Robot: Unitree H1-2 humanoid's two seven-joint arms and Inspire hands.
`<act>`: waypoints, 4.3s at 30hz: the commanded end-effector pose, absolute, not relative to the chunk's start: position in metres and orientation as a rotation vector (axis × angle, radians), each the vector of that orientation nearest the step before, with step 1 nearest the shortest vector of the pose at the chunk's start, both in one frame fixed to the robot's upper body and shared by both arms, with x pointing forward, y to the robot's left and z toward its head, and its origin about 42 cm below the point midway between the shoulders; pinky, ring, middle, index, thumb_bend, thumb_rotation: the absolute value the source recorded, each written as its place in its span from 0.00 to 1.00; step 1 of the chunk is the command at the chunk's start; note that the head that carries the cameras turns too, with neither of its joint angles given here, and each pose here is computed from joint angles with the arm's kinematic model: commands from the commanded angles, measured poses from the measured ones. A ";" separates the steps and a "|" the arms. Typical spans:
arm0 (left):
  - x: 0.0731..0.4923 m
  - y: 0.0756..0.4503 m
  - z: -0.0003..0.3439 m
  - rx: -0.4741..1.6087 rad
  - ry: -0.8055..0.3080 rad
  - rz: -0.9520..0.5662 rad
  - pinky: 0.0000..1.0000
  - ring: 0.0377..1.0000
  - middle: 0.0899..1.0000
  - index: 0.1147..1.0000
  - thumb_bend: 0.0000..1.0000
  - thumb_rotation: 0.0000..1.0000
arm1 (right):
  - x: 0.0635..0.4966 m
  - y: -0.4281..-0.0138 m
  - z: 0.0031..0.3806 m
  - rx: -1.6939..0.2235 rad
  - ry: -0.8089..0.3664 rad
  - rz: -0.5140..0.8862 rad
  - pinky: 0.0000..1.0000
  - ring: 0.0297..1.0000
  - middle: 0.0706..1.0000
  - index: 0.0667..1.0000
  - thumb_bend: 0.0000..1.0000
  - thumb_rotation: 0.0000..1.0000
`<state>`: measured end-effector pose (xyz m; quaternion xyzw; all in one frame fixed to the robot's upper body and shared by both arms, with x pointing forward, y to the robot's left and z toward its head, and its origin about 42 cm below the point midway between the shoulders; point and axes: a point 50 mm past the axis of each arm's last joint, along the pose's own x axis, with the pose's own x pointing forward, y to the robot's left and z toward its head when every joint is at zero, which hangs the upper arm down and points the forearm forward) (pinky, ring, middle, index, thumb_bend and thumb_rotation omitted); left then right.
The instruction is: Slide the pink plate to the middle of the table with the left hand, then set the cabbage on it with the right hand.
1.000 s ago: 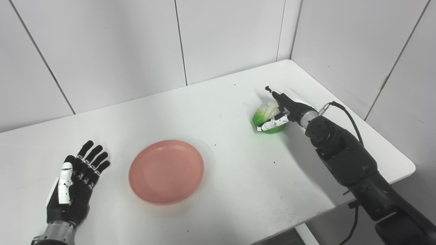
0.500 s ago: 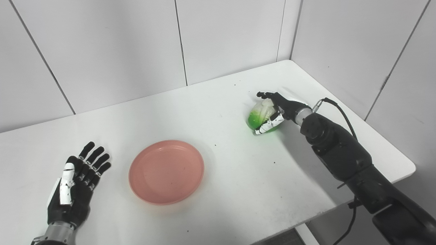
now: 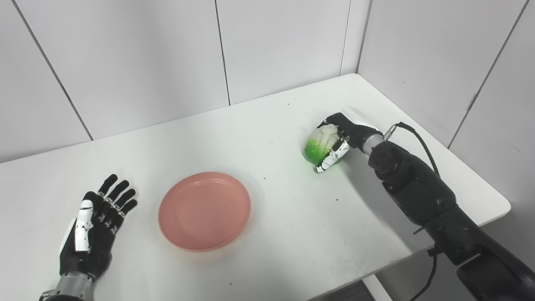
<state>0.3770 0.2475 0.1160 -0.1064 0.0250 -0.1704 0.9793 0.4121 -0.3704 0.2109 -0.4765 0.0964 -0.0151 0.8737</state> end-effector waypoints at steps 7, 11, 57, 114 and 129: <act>0.366 0.249 0.092 -0.207 0.179 -0.332 0.88 0.87 0.88 0.88 0.49 1.00 | 0.416 -0.373 0.233 -0.980 0.066 -0.093 0.44 0.44 0.43 0.46 0.53 0.00; 0.367 0.247 0.092 -0.207 0.180 -0.332 0.87 0.87 0.88 0.88 0.49 1.00 | 0.413 -0.374 0.234 -0.924 0.041 -0.097 0.43 0.44 0.43 0.46 0.53 0.00; 0.368 0.132 0.103 -0.177 0.156 -0.232 0.88 0.88 0.88 0.88 0.46 1.00 | 0.424 -0.146 0.276 -0.822 -0.332 0.523 0.38 0.41 0.41 0.48 0.53 0.00; 0.367 0.131 0.111 -0.159 0.151 -0.231 0.83 0.85 0.85 0.85 0.50 1.00 | 0.382 -0.139 0.224 -1.048 -0.362 0.644 0.82 0.97 1.00 1.00 1.00 0.60; 0.368 0.134 0.110 -0.173 0.151 -0.226 0.84 0.86 0.87 0.87 0.48 1.00 | 0.375 -0.156 0.263 -1.002 -0.449 0.587 0.79 0.95 1.00 1.00 1.00 0.63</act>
